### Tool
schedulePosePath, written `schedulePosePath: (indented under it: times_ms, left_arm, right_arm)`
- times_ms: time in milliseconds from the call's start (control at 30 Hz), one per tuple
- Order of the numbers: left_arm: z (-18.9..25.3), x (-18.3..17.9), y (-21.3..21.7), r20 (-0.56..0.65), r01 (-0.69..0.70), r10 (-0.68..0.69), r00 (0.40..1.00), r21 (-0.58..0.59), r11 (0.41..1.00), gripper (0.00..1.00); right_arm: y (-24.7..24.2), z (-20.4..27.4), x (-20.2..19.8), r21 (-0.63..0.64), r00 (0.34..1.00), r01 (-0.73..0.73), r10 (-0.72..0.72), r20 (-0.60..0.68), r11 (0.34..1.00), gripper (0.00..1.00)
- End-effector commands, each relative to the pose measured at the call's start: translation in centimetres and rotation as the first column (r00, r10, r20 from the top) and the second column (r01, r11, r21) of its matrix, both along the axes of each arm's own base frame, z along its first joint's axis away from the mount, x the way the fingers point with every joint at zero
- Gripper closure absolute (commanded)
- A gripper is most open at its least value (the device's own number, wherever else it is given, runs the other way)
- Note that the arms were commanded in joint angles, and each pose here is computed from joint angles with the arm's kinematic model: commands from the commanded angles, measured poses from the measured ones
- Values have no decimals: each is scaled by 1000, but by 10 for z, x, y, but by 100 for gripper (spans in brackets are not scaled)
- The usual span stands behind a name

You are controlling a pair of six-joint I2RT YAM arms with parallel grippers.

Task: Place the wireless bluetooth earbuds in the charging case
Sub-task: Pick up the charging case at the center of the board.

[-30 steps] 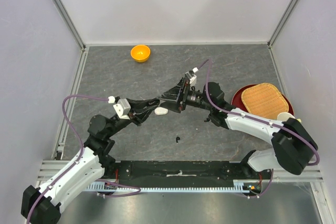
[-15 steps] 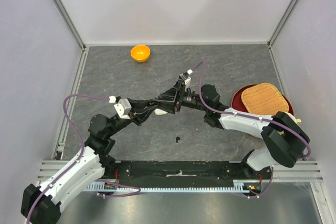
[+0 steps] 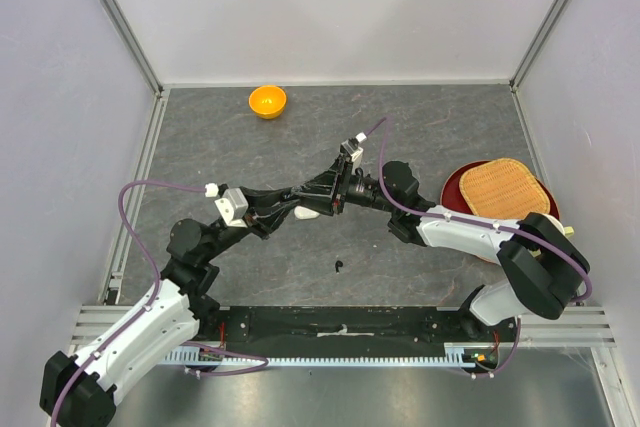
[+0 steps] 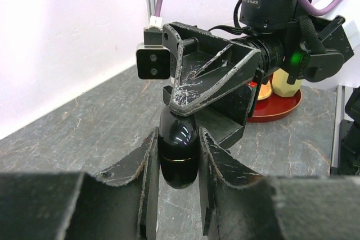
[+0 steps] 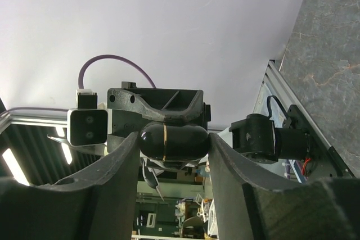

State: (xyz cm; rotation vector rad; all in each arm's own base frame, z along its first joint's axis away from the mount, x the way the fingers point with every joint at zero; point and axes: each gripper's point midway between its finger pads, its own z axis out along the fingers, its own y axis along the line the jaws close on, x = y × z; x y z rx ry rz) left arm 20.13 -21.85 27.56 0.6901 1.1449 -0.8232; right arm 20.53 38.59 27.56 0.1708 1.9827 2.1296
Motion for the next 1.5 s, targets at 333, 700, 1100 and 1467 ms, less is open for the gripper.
schedulePosePath:
  times_ms: [333,700,1100,1467]
  left_arm:
    - [8,-4,0,1,20,-20,1000,-64,998,58]
    - [16,-5,6,51,1,6,999,-133,991,52]
    - [22,-3,3,78,7,3,997,-136,991,52]
    - [27,-1,1,86,13,0,996,-147,989,54]
  right_arm:
    - [-1,35,-7,119,999,-28,24,35,992,78]
    - [-3,34,-8,159,999,-35,37,-7,987,79]
    - [-2,27,-7,143,999,-28,31,-23,989,79]
    - [-1,24,-7,135,999,-25,28,-24,990,80]
